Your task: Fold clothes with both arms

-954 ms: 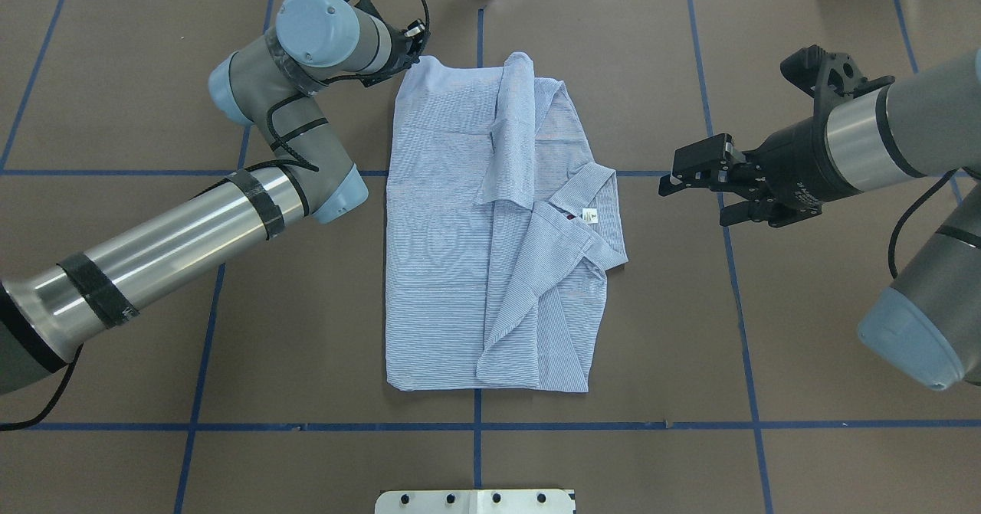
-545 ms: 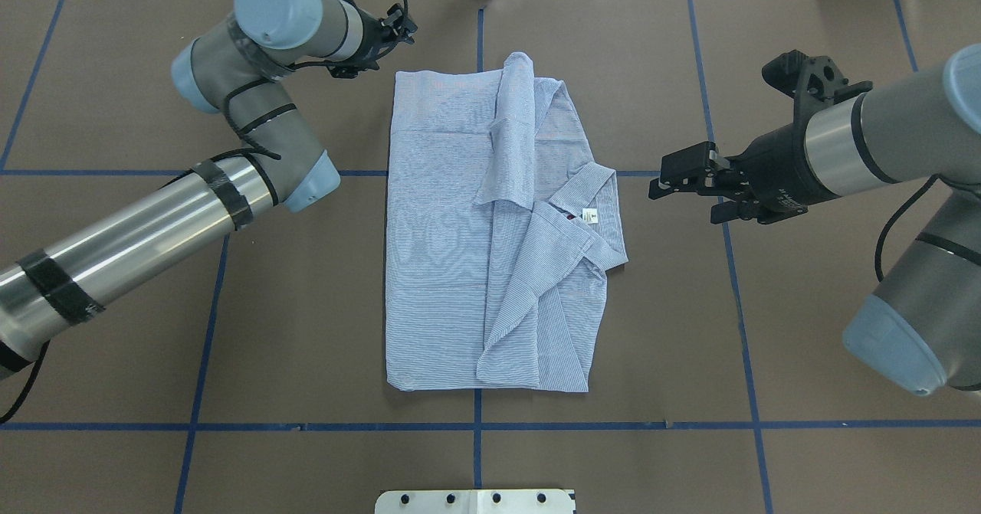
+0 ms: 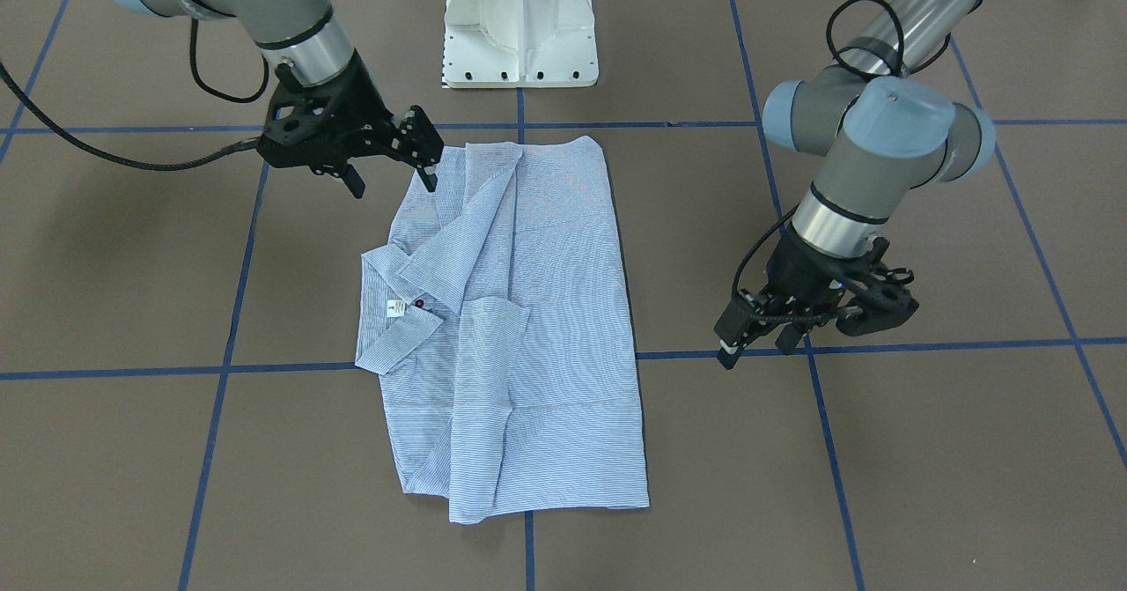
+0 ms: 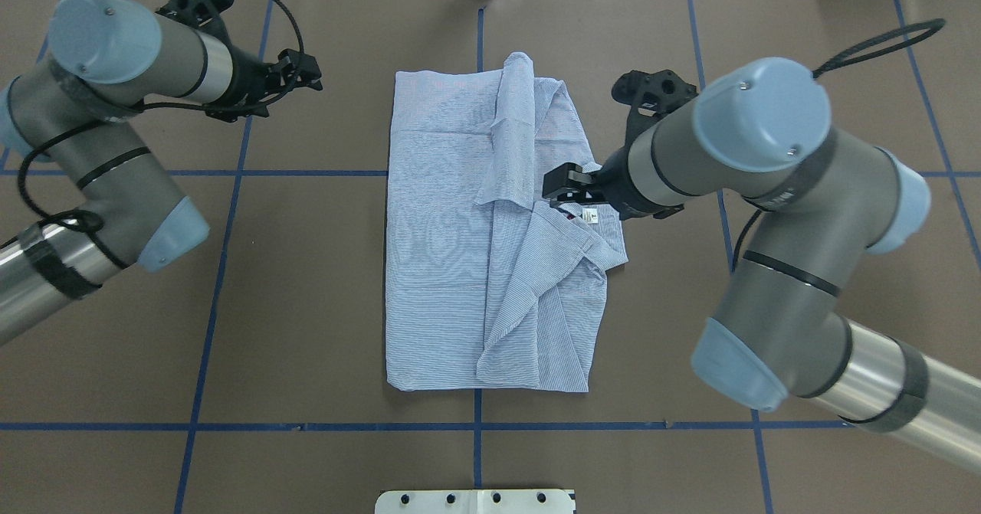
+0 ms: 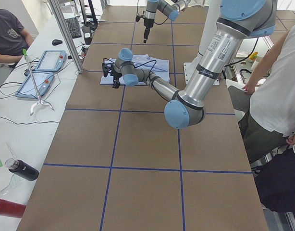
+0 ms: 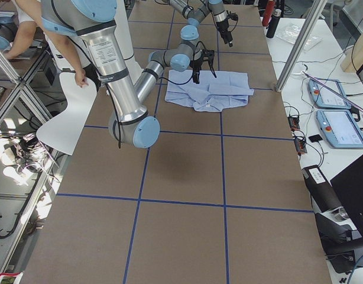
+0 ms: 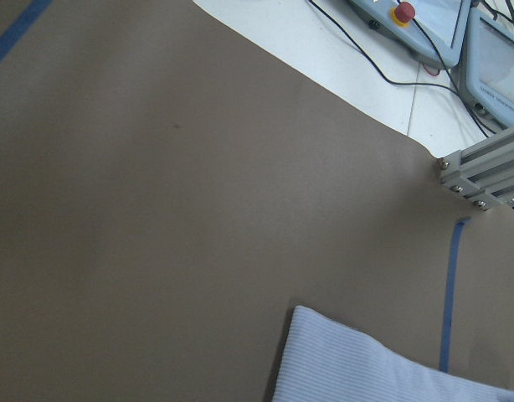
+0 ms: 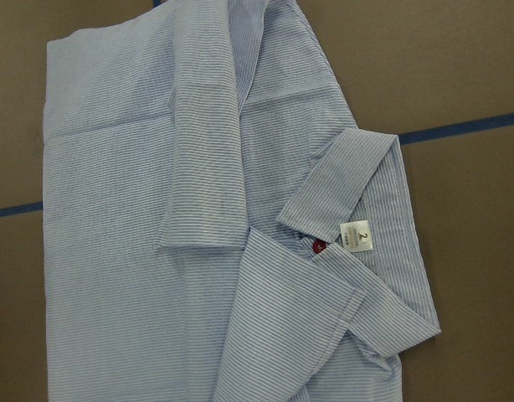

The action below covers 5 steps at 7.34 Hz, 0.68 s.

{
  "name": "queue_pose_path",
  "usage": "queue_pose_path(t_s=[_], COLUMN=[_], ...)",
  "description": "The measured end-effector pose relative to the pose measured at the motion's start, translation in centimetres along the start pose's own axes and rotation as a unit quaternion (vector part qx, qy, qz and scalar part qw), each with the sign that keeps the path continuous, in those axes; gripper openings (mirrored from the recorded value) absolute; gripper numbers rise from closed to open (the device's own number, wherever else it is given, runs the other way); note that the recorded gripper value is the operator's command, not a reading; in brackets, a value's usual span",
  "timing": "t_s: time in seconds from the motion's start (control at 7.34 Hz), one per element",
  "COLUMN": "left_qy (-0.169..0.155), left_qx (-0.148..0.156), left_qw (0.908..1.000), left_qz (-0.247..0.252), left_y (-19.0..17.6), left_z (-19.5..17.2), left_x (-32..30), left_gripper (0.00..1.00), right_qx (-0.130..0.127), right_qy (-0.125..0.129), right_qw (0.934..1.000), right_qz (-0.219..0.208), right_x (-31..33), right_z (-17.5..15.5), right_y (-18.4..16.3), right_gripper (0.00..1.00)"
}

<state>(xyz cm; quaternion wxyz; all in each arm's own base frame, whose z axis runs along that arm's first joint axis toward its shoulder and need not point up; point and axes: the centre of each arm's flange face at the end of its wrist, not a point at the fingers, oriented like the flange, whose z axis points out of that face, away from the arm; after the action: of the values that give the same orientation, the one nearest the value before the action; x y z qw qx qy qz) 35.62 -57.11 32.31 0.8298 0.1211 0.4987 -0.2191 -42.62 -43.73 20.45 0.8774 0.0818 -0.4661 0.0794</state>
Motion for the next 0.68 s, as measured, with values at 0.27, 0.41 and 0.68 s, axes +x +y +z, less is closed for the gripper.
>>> queue_pose_path(t_s=[0.27,0.41,0.68], left_qy=[-0.015,-0.017,-0.021], left_qx=[-0.014,-0.016,-0.019], left_qw=[0.9997,0.9996,0.9995], left_qz=[0.013,0.014,0.014], left_y=[1.9,2.3,2.6], left_z=[-3.5,-4.1,-3.9], left_x=[-3.5,-4.1,-4.6], left_gripper=[1.00,1.00,1.00], right_qx=[0.005,0.000,-0.004], right_qy=[0.058,0.084,0.113], right_qw=[0.9967,0.9928,0.9864], right_qz=[-0.057,-0.085,-0.120], right_x=[-3.6,-4.2,-7.9], right_z=[6.9,9.9,13.8], right_y=[-2.8,-3.5,-4.5], right_gripper=[1.00,1.00,1.00])
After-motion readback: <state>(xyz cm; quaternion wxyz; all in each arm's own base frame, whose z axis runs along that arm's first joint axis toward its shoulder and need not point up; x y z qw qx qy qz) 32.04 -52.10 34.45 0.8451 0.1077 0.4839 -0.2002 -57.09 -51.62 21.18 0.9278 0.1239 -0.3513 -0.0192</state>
